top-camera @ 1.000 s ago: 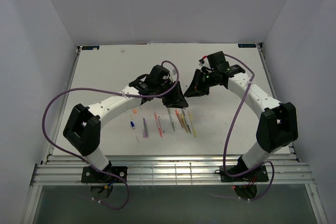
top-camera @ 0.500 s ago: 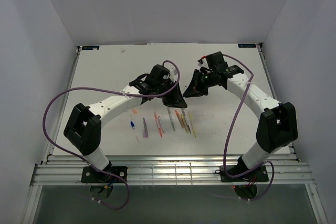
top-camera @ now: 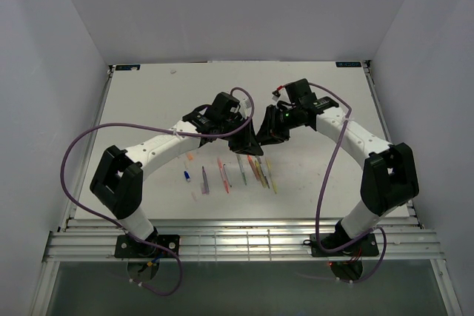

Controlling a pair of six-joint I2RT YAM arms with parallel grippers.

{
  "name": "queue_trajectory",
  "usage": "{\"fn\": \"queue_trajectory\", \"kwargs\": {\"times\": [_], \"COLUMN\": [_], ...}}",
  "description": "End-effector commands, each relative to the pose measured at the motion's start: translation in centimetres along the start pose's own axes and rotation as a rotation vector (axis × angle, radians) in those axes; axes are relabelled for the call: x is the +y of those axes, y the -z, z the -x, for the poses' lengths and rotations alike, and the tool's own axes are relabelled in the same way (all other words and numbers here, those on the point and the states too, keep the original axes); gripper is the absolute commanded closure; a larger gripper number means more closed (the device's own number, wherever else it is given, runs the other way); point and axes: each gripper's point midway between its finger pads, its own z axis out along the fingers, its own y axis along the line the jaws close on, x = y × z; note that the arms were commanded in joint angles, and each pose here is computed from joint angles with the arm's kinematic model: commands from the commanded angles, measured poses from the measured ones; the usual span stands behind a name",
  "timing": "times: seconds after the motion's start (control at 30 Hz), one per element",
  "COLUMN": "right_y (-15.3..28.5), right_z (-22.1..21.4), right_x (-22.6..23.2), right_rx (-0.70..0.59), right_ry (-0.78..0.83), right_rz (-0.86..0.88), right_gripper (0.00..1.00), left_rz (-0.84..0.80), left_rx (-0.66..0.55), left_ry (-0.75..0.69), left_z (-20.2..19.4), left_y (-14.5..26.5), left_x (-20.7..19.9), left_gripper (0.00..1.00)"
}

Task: Open the pen caps

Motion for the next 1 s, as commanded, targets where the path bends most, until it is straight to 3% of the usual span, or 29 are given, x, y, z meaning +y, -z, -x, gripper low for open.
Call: {"fn": "queue_trajectory", "kwargs": {"times": [0.0, 0.07, 0.13, 0.47, 0.73, 0.97], "right_y": [-0.5, -0.8, -1.0, -0.3, 2.8, 2.5], "right_z": [-0.4, -0.5, -0.2, 6.1, 16.0, 18.3], "right_x": [1.1, 1.4, 1.2, 3.8, 7.0, 6.9], "right_rx": [0.026, 0.034, 0.027, -0.094, -0.247, -0.256], "right_ry": [0.039, 0.046, 0.047, 0.09, 0.051, 0.017], "right_rz": [0.046, 0.05, 0.036, 0.084, 0.222, 0.246], "right_gripper": [0.69, 0.73, 0.92, 0.92, 0.92, 0.92], "left_rz": [-0.057, -0.065, -0.079, -0.263, -0.424, -0.428], "left_rx": [-0.022, -0.023, -0.02, -0.031, -0.013, -0.018], "left_ry": [-0.046, -0.05, -0.054, -0.069, -0.097, -0.098], "left_z": [0.7, 0.8, 0.6, -1.6, -4.0, -5.1], "left_y": [1.0, 1.1, 1.2, 3.2, 5.3, 6.1], "left_x": [-1.9, -2.1, -2.4, -4.0, -5.7, -5.1], "left_gripper": [1.0, 1.0, 1.0, 1.0, 1.0, 1.0]}}
